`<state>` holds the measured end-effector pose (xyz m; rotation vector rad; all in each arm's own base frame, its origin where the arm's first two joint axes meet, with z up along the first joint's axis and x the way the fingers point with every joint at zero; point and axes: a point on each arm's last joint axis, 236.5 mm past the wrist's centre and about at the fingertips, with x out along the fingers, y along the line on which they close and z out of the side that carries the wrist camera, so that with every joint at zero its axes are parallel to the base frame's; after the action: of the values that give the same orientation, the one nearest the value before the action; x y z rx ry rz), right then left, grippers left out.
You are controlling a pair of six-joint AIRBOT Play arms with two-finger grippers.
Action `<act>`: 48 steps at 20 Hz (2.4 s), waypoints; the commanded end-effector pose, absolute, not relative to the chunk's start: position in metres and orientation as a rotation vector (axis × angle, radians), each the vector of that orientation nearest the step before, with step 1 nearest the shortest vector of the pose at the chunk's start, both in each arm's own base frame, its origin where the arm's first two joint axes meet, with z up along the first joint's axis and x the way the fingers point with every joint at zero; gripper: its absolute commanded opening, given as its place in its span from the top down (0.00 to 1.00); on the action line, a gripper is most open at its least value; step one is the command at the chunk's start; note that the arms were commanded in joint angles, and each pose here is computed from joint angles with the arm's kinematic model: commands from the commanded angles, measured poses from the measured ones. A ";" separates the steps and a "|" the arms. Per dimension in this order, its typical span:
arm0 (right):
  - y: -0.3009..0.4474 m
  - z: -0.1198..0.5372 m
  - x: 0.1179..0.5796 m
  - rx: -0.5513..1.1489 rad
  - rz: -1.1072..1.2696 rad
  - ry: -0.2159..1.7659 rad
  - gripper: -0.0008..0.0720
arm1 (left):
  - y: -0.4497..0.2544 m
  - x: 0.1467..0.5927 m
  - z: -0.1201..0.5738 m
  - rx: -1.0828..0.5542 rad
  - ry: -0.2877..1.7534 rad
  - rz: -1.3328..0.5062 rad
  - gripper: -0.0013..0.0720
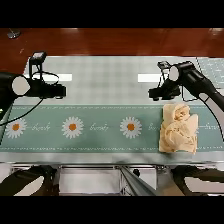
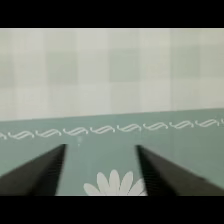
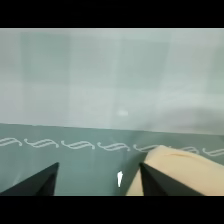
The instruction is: Fold the shirts.
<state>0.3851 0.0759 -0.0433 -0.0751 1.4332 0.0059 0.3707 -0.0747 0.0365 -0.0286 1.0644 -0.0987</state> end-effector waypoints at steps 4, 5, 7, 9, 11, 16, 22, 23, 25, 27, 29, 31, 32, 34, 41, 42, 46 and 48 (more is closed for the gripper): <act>0.005 0.053 0.365 -0.233 -0.142 1.285 0.14 | -0.073 0.359 0.072 0.056 1.042 -0.154 0.03; -0.011 0.062 0.348 -0.157 -0.210 1.266 0.14 | -0.072 0.348 0.077 0.051 1.037 -0.157 0.03; -0.036 0.055 0.304 0.003 -0.344 1.280 0.14 | -0.083 0.313 0.072 -0.039 1.030 -0.199 0.03; -0.043 0.017 0.261 0.078 -0.373 1.334 0.14 | -0.097 0.273 0.045 -0.133 1.057 -0.252 0.03; -0.032 -0.033 0.230 0.170 -0.346 1.415 0.14 | -0.092 0.249 0.012 -0.170 1.079 -0.229 0.03; -0.010 -0.098 0.224 0.272 -0.291 1.493 0.14 | -0.090 0.237 -0.023 -0.210 1.164 -0.194 0.03; 0.006 -0.077 0.245 0.233 -0.142 1.482 0.94 | -0.077 0.253 -0.019 -0.155 1.150 -0.159 0.03; 0.006 -0.048 0.261 0.213 -0.115 1.412 0.94 | -0.063 0.255 -0.011 -0.104 1.152 -0.132 0.03; 0.007 0.026 0.293 0.186 -0.068 1.215 0.94 | -0.043 0.260 0.013 -0.040 1.133 -0.109 0.03; 0.018 0.115 0.314 0.188 0.011 0.996 0.94 | -0.040 0.256 0.030 -0.068 1.106 -0.107 0.03; 0.034 0.204 0.319 0.180 0.103 0.799 0.94 | -0.055 0.244 0.033 -0.128 1.086 -0.153 0.03; 0.048 0.278 0.310 0.136 0.177 0.657 0.94 | -0.074 0.232 0.027 -0.208 1.072 -0.206 0.03; 0.054 0.311 0.304 0.110 0.203 0.582 0.94 | -0.078 0.227 0.022 -0.234 1.070 -0.219 0.03; 0.071 0.376 0.292 0.071 0.266 0.423 0.94 | -0.080 0.219 0.010 -0.248 1.096 -0.223 0.03; 0.186 0.413 0.279 0.007 0.637 0.413 0.94 | -0.080 0.226 0.009 -0.258 1.069 -0.217 0.03; 0.207 0.397 0.280 -0.015 0.686 0.466 0.94 | -0.080 0.227 0.010 -0.260 1.063 -0.215 0.03; 0.278 0.329 0.298 -0.085 0.800 0.662 0.94 | -0.080 0.230 0.011 -0.262 1.050 -0.213 0.03; 0.312 0.284 0.307 -0.130 0.836 0.774 0.94 | -0.079 0.231 0.012 -0.260 1.044 -0.210 0.03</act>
<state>0.3041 0.2644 0.3352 -0.0733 0.6377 0.7668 0.2284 -0.0803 0.0103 -0.2587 1.0571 -0.2152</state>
